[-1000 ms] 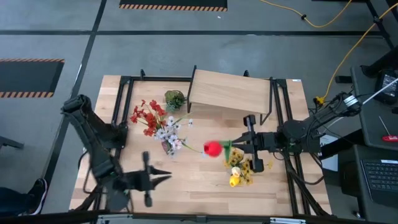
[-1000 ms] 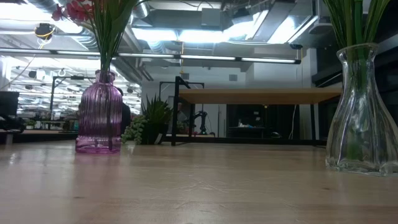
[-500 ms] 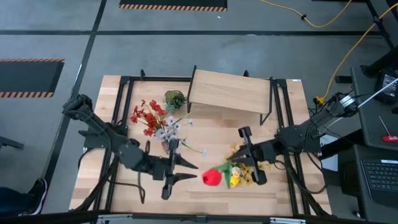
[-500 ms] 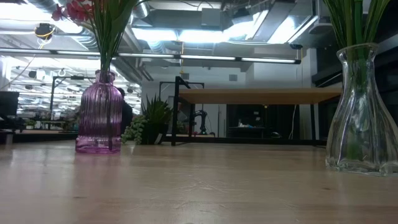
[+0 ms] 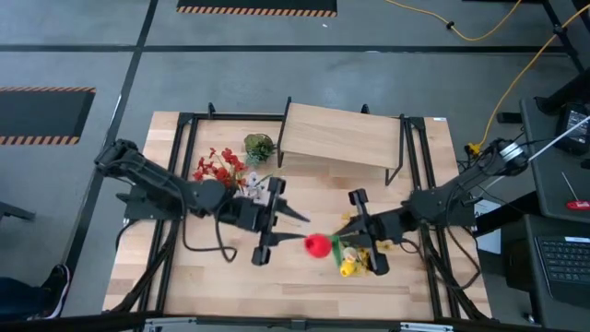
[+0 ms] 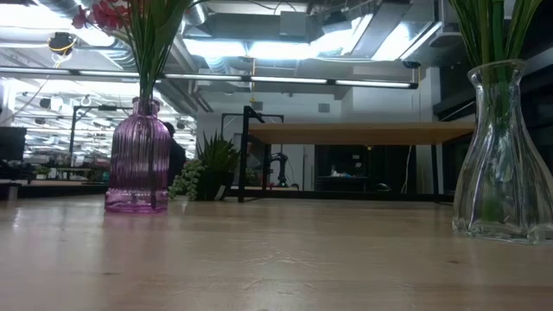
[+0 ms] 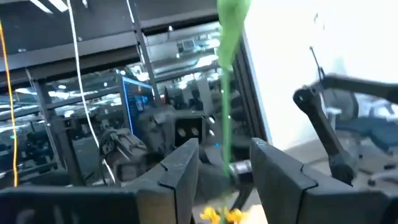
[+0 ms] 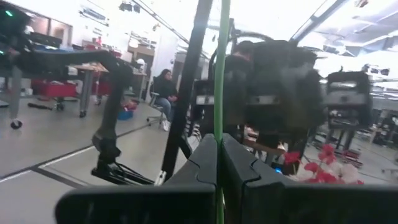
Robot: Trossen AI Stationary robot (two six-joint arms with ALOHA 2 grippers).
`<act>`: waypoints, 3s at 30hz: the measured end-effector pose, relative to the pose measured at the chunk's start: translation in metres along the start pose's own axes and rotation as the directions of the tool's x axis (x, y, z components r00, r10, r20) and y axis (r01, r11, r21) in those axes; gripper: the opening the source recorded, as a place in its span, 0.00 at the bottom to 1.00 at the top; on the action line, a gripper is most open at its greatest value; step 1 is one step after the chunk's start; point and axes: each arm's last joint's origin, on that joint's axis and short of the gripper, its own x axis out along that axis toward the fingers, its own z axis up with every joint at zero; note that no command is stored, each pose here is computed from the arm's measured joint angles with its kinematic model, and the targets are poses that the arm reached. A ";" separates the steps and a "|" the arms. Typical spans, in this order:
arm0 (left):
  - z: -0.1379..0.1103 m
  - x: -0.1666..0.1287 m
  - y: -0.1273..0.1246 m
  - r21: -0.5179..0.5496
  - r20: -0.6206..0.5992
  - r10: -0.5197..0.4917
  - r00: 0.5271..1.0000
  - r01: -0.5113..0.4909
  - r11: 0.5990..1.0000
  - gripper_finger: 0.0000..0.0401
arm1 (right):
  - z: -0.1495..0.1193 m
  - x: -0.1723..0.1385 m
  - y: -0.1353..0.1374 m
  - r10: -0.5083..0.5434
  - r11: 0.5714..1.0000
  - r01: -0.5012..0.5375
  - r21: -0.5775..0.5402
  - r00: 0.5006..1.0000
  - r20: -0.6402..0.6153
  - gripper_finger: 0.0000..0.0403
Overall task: Pick and place flowers into a vace then onto a shelf
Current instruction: Put the red flower into the violet vase
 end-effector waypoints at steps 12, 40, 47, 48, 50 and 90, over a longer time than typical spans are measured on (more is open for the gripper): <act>-0.009 0.006 0.017 -0.053 0.008 0.033 0.999 -0.032 0.998 0.37 | -0.025 0.015 -0.024 -0.096 0.995 0.097 0.021 0.994 -0.049 0.00; -0.016 0.007 0.037 -0.028 -0.016 0.046 0.999 -0.047 0.999 0.34 | -0.029 0.017 -0.050 -0.133 0.990 0.131 -0.056 0.991 -0.024 0.00; -0.023 0.007 0.036 -0.076 -0.086 0.030 0.996 -0.036 0.996 0.30 | -0.030 0.017 -0.053 -0.141 0.989 0.139 -0.059 0.990 -0.026 0.00; -0.023 0.006 0.035 -0.076 -0.087 0.028 0.996 -0.035 0.996 0.29 | -0.030 0.017 -0.053 -0.141 0.989 0.139 -0.059 0.990 -0.026 0.00; -0.023 0.006 0.035 -0.076 -0.088 0.028 0.996 -0.035 0.997 0.27 | -0.030 0.017 -0.053 -0.140 0.989 0.138 -0.059 0.990 -0.026 0.00; -0.026 0.004 0.035 0.012 -0.171 0.103 0.980 -0.103 0.995 0.01 | -0.032 0.017 -0.049 -0.127 0.992 0.125 -0.034 0.990 -0.059 0.06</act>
